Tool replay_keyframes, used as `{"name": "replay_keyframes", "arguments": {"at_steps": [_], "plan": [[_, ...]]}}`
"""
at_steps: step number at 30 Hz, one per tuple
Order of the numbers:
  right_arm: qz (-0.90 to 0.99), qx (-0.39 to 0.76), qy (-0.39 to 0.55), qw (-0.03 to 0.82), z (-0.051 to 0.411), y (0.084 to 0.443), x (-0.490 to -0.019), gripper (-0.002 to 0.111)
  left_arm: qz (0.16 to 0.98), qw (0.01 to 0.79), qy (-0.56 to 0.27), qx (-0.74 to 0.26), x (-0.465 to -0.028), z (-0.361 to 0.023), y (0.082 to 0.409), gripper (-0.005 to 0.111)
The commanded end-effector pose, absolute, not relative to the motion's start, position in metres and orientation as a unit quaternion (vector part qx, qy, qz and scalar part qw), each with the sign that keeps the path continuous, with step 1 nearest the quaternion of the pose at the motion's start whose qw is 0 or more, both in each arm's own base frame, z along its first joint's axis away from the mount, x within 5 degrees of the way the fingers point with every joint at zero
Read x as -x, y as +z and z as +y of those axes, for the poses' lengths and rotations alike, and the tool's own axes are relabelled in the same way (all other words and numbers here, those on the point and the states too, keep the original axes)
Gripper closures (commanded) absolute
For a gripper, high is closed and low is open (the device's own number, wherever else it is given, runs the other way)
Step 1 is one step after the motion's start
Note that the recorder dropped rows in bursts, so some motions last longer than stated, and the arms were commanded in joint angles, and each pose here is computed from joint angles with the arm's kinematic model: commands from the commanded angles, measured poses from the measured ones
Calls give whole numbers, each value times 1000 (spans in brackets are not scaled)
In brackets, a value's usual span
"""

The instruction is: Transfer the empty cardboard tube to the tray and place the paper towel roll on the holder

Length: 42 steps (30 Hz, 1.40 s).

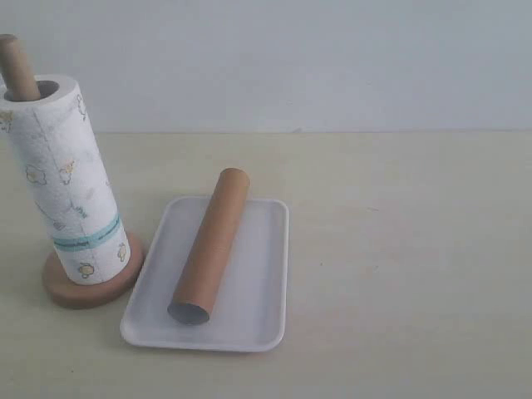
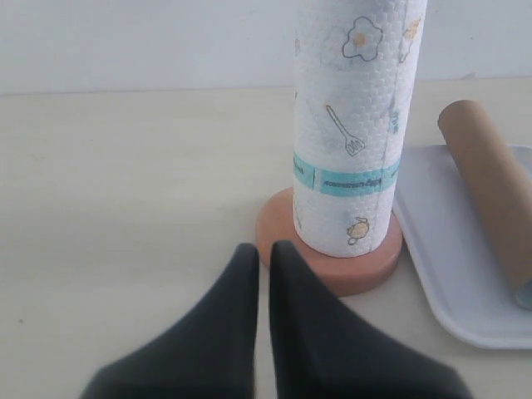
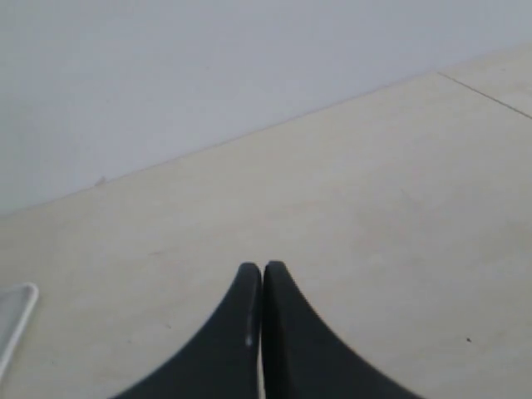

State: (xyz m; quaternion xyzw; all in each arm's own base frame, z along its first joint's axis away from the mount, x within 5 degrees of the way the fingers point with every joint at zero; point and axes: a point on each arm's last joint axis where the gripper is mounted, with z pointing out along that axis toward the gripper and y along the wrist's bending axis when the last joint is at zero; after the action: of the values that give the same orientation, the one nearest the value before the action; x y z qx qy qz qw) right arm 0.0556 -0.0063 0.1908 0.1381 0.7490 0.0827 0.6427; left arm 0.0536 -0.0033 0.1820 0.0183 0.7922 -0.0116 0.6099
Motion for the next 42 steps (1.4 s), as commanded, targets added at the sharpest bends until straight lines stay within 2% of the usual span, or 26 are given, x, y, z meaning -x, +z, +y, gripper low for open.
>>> {"name": "replay_keyframes", "arguments": {"at_steps": [1, 5, 9, 14, 42], "plan": [[705, -161, 156, 673, -1, 201, -56, 109, 790, 613, -10, -18, -54, -3, 183, 103], [697, -178, 189, 668, 1, 202, -56, 109, 790, 613, -10, -18, -54, -3, 183, 103], [734, -78, 105, 666, 3, 197, -56, 109, 790, 613, -10, -18, -54, -3, 183, 103], [799, 7, 42, 599, 6, 180, -53, 109, 790, 613, -10, -18, -54, -3, 183, 103], [799, -33, 43, 599, 3, 180, -53, 109, 790, 612, -10, -18, -54, -3, 183, 103]]}}
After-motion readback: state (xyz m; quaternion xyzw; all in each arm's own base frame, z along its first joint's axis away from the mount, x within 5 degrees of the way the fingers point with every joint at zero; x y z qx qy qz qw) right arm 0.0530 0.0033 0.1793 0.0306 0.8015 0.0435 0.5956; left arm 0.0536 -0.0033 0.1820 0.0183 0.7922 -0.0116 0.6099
